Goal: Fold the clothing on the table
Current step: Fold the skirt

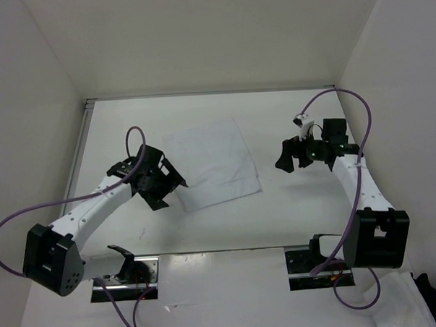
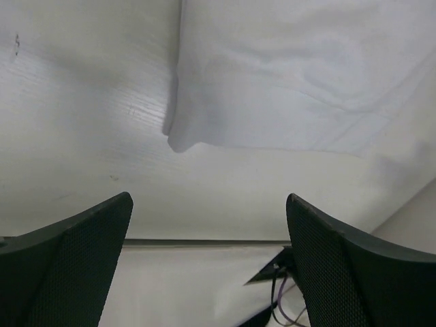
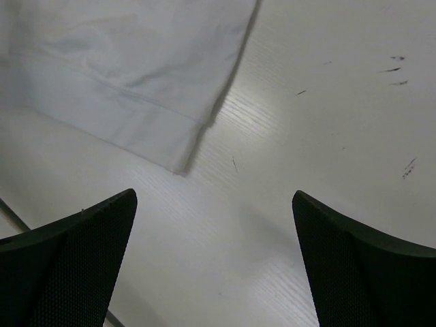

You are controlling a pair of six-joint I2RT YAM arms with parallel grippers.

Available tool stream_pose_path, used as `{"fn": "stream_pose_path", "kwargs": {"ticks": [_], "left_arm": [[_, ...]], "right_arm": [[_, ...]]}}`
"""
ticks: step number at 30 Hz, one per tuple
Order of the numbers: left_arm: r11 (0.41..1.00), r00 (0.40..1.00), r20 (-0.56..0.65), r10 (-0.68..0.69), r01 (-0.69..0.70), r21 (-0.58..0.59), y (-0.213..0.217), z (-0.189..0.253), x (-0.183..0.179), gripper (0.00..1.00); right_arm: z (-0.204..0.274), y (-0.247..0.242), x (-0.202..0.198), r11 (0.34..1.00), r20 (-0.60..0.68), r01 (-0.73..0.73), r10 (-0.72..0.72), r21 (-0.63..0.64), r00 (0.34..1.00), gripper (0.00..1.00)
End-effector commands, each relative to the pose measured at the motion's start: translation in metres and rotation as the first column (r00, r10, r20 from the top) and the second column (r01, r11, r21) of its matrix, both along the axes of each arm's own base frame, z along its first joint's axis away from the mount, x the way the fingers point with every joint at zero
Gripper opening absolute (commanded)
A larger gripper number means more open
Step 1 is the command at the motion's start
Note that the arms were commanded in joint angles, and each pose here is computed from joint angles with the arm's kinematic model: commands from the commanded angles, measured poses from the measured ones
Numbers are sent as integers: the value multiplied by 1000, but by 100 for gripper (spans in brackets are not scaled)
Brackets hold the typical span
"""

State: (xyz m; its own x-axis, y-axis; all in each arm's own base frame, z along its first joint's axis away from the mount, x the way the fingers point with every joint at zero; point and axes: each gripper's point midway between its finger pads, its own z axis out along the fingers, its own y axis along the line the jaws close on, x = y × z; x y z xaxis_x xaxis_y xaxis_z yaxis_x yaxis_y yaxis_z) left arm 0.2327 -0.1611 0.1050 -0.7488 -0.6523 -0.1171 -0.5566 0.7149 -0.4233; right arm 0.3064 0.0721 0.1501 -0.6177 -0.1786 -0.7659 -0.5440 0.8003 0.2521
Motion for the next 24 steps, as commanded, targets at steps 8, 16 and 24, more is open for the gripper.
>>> {"fn": "stream_pose_path", "kwargs": {"ticks": [8,16,24], "left_arm": [[995,985,-154,-75,63,-81,3,-35,-51,99],[992,989,-110,-97,87,-93,-1,-53,-41,99],[991,986,-131,-99,87,-100,-20,-73,-23,98]], "right_arm": [[-23,29,2,991,-130,-55,71,125,989,94],[-85,71,-3,980,-429,-101,166,171,888,91],[-102,85,-12,989,-488,-113,143,91,861,94]]}}
